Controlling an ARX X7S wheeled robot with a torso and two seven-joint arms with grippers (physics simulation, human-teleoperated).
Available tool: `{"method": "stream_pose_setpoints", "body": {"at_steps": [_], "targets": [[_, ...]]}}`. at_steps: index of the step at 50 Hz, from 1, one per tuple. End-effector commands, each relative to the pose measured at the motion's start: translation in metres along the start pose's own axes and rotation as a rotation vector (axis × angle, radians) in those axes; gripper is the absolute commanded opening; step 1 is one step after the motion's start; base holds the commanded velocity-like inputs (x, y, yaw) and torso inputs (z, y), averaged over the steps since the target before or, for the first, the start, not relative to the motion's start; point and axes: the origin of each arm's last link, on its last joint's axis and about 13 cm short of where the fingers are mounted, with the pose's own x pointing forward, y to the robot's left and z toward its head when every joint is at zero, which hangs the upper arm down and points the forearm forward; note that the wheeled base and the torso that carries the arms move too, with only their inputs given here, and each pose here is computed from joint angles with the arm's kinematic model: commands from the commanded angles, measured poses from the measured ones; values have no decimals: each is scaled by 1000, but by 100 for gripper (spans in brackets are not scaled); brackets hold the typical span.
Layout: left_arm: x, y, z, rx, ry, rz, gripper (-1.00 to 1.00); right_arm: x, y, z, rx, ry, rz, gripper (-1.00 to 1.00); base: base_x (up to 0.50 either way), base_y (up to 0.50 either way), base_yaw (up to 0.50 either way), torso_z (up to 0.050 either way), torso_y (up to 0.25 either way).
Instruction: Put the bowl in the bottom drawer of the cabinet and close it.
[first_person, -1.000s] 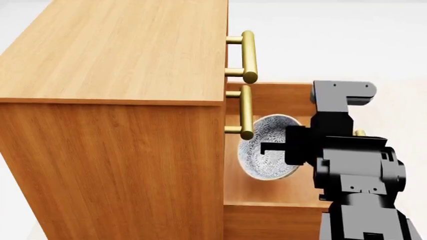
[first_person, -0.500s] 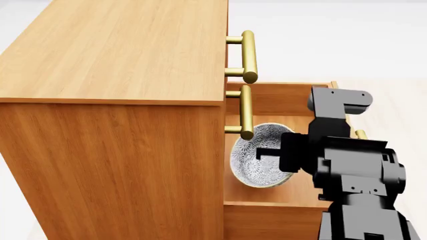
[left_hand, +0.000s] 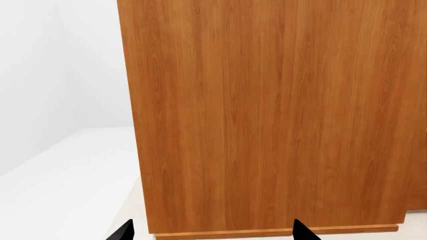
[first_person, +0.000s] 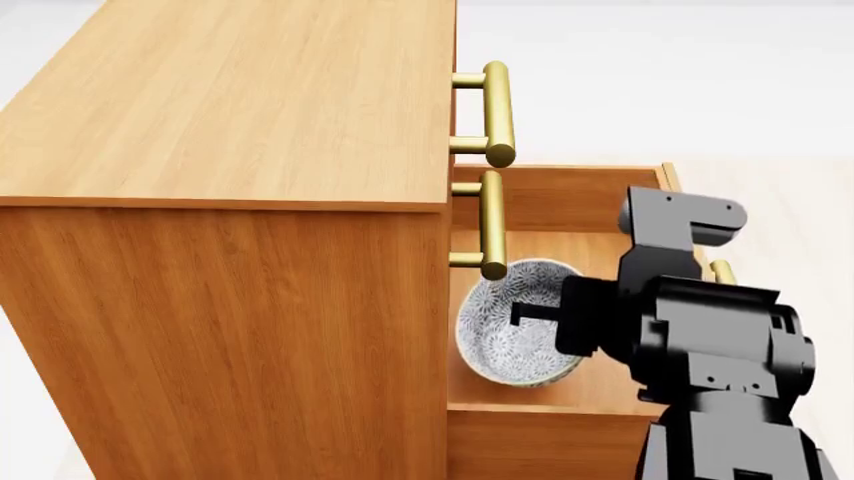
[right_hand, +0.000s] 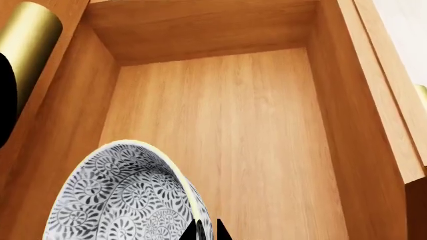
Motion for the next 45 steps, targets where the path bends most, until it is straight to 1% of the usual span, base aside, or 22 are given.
{"method": "stream_pose_setpoints", "body": {"at_steps": [1,6,12,13,17,20,24,26,28,30,32,33,36,45], "targets": [[0,0,-1,-1,0,0,100,0,1,-1,22,0,18,-100,0,0,0,0,0],[0,0,-1,-2,0,0,100,1,1,-2,27,8,18,-100,0,0,0,0,0],[0,0,-1,-2,0,0,100,2,1,-2,7,-10,16,-100,0,0,0,0,0],[0,0,0,-2,0,0,100,2,1,-2,2,-6,23,100,0,0,0,0,0],[0,0,-1,-1,0,0,100,3,1,-3,-11,-11,14,100,0,0,0,0,0],[0,0,-1,1,0,1,100,4,0,-3,-44,-27,1,100,0,0,0,0,0],[0,0,-1,-1,0,1,100,3,0,0,-54,-39,-4,100,0,0,0,0,0],[0,0,-1,-1,1,1,100,3,1,2,-79,-55,-2,100,0,0,0,0,0],[1,0,0,-3,1,2,100,2,1,6,-74,-62,-7,100,0,0,0,0,0],[1,0,0,-2,1,1,100,2,1,8,-109,-91,-12,100,0,0,0,0,0],[1,0,-1,-2,1,2,100,2,1,11,-120,-111,-22,100,0,0,0,0,0],[1,0,0,-2,1,1,100,2,1,13,-140,-131,-24,100,0,0,0,0,0],[0,0,0,-2,1,1,100,0,0,16,-162,-144,-48,100,0,0,0,0,0],[0,0,-1,-1,1,0,100,-7,-4,29,-182,-191,-77,100,0,0,0,0,0]]}}
